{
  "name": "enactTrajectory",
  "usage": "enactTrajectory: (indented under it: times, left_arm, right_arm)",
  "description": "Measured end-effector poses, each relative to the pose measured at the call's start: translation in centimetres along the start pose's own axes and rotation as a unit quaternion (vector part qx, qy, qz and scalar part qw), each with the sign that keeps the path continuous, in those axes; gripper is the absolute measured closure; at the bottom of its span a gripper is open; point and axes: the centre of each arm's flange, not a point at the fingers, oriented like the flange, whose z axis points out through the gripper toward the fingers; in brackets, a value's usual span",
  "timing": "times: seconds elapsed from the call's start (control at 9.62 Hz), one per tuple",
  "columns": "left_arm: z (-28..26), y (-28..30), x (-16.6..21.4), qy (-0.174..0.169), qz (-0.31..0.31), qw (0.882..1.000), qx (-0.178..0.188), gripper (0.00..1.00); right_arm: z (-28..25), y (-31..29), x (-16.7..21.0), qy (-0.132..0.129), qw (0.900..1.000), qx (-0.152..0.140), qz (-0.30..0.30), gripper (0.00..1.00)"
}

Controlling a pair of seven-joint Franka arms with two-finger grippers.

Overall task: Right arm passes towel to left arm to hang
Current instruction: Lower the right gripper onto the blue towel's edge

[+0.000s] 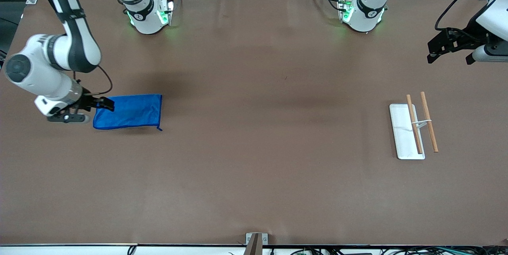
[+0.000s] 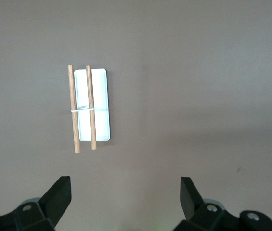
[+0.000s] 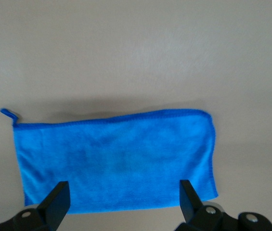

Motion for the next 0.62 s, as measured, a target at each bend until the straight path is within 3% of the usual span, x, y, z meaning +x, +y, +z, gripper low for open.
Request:
enactTrajectory:
  times: [0.42,0.62]
  left_arm:
    - [0.1,0.0,0.1,-0.001,0.000,1.000,0.000,0.00]
    - [0.2,0.0,0.1,-0.002,0.000,1.000,0.000,0.00]
  right_arm:
    - [5.4,2.2,-0.1,-0.002,1.000,-0.001,-0.013,0.02]
    - [7.8,1.9,-0.6,0.016,1.000,-0.004,-0.016,0.05]
